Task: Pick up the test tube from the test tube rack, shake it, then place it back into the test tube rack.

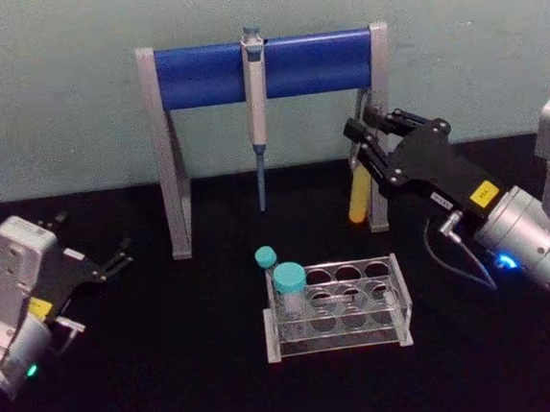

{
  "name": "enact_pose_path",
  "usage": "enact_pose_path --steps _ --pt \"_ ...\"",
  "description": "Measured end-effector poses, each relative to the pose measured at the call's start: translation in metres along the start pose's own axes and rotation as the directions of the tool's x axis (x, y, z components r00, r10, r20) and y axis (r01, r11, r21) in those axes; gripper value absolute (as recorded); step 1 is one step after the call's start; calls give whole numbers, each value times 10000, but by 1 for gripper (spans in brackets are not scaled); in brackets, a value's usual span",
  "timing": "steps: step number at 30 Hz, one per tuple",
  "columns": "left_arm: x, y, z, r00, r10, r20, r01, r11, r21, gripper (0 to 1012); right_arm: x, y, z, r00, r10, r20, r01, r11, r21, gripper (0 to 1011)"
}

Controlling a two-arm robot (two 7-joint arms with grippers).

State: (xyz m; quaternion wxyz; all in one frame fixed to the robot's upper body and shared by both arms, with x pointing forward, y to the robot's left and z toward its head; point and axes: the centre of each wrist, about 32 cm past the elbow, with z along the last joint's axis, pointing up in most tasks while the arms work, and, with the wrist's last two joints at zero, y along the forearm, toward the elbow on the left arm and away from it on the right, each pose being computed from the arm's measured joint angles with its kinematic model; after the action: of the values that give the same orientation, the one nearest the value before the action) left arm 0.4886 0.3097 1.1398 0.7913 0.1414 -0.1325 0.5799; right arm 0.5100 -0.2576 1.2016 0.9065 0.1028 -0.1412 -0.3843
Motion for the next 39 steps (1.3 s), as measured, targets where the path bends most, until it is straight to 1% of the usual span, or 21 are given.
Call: enact_pose_path --steps 8,14,18,19,20,24,25,26,27,28,29,30,31,32,33,35,36,37,39 --pt "0 0 0 10000 0 0 0 10000 1 1001 1 38 -78 9985 -330 425 328 9994 56 232" --pt "0 0 0 10000 0 0 0 10000 1 1001 28 124 -135 9984 -301 480 295 9995 129 232" --pt "0 0 0 10000 -1 1 1 10000 0 1001 45 176 -182 9999 77 149 -80 9998 205 232" --pt "0 0 0 10000 0 -1 0 10000 1 1001 50 182 -194 9997 253 -38 -252 9994 236 232" --pt "0 0 0 10000 -1 0 1 10000 0 1001 50 182 -194 9997 253 -38 -252 9994 236 232" --pt "0 0 0 10000 0 0 0 10000 1 1001 80 160 -190 9942 865 -634 -848 9959 302 232" --pt "0 0 0 10000 -1 -1 1 10000 1 1001 86 152 -181 9924 972 -760 -951 9950 311 232" --pt "0 0 0 10000 0 0 0 10000 1 1001 98 123 -162 9877 1181 -1025 -1158 9929 284 232" --pt "0 0 0 10000 -1 -1 1 10000 1 1001 98 123 -162 9877 1181 -1025 -1158 9929 284 232" --pt "0 0 0 10000 0 0 0 10000 1 1001 111 78 -137 9821 1362 -1302 -1347 9907 202 232" --pt "0 0 0 10000 0 0 0 10000 1 1001 118 54 -121 9789 1453 -1438 -1444 9894 165 232" --pt "0 0 0 10000 0 -1 0 10000 1 1001 137 -2 -83 9718 1604 -1730 -1622 9867 36 232" --pt "0 0 0 10000 -1 0 1 10000 1 1001 149 -36 -59 9691 1651 -1832 -1689 9856 -48 232" --pt "0 0 0 10000 -1 0 1 10000 0 1001 172 -101 -6 9644 1702 -2024 -1791 9835 -261 232" --pt "0 0 0 10000 -1 0 1 10000 1 1001 172 -101 -6 9644 1702 -2024 -1791 9835 -261 232" --pt "0 0 0 10000 0 0 0 10000 1 1001 222 -253 126 9625 1657 -2150 -1859 9795 -771 232" --pt "0 0 0 10000 -1 0 1 10000 1 1001 222 -253 126 9625 1657 -2150 -1859 9795 -771 232" --pt "0 0 0 10000 0 0 0 10000 0 1001 242 -328 190 9649 1556 -2115 -1802 9783 -1021 232" --pt "0 0 0 10000 -1 0 1 10000 1 1001 255 -386 245 9693 1407 -2017 -1675 9782 -1224 232"
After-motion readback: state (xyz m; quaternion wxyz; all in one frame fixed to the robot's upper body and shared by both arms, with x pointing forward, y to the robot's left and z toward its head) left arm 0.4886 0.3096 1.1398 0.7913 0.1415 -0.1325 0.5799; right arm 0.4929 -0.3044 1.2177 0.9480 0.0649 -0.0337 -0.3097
